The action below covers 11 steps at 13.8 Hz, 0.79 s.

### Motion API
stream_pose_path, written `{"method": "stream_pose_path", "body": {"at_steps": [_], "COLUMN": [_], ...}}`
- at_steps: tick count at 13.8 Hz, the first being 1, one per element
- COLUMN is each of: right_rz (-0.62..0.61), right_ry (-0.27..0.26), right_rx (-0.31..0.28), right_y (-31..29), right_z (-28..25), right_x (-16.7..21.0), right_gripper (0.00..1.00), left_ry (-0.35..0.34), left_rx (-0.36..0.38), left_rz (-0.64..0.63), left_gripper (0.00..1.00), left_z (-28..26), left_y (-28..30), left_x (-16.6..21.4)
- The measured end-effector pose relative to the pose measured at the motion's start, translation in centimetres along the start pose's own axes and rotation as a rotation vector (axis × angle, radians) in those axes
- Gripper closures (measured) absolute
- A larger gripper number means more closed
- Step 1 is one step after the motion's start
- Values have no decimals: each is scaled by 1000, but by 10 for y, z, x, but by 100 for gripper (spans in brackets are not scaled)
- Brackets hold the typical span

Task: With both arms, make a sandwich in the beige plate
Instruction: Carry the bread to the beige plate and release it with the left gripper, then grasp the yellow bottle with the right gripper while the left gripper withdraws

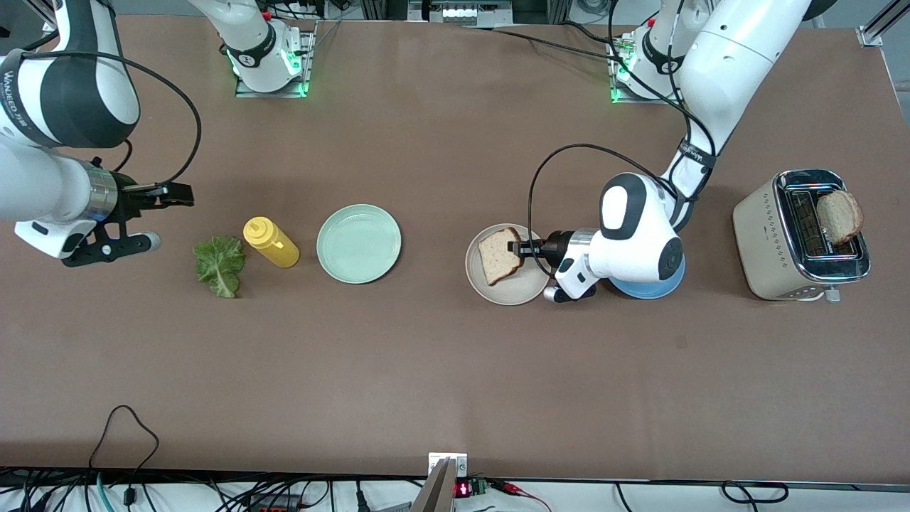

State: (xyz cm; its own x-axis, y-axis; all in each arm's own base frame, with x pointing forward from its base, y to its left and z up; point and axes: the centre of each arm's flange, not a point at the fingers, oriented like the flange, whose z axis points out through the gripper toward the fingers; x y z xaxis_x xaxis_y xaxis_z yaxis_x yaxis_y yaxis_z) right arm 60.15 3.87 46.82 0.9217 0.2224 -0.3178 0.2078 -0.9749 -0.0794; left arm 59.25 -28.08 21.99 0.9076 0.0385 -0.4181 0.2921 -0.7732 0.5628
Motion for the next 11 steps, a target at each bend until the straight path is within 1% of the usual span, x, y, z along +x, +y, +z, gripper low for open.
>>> {"method": "stream_pose_path", "body": {"at_steps": [1, 2, 3, 4, 5, 6, 7, 8, 9, 10, 11], "right_rz": [5, 11, 8, -8, -39, -72, -110, -161, -236, -325, -403], "right_ry": [-6, -8, -6, -3, 5, 13, 26, 49, 89, 137, 180], "right_rx": [43, 69, 80, 82, 81, 80, 79, 75, 69, 71, 88], "right_y": [1, 4, 6, 6, 5, 4, 6, 11, 17, 22, 24], "right_z": [8, 18, 27, 36, 44, 52, 61, 71, 81, 92, 103], "right_x": [3, 5, 7, 9, 10, 9, 8, 5, -1, -10, -20], "right_gripper": [0, 0, 0, 0, 0, 0, 0, 0, 0, 0, 0], "left_ry": [-1, 2, 8, 16, 25, 36, 46, 58, 72, 89, 103], "left_rx": [0, 0, -3, -6, -10, -13, -15, -10, 15, 57, 90], "left_rz": [2, 12, 24, 38, 56, 70, 77, 87, 111, 146, 175], "left_gripper": [67, 59, 47, 38, 27, 18, 7, 0, 0, 0, 0], "left_z": [1, 1, -2, -6, -12, -18, -23, -29, -36, -45, -56], "left_y": [-4, -7, -8, -9, -10, -9, -10, -11, -11, -8, -4], "left_x": [2, 5, 7, 9, 12, 15, 18, 21, 24, 25, 24]}}
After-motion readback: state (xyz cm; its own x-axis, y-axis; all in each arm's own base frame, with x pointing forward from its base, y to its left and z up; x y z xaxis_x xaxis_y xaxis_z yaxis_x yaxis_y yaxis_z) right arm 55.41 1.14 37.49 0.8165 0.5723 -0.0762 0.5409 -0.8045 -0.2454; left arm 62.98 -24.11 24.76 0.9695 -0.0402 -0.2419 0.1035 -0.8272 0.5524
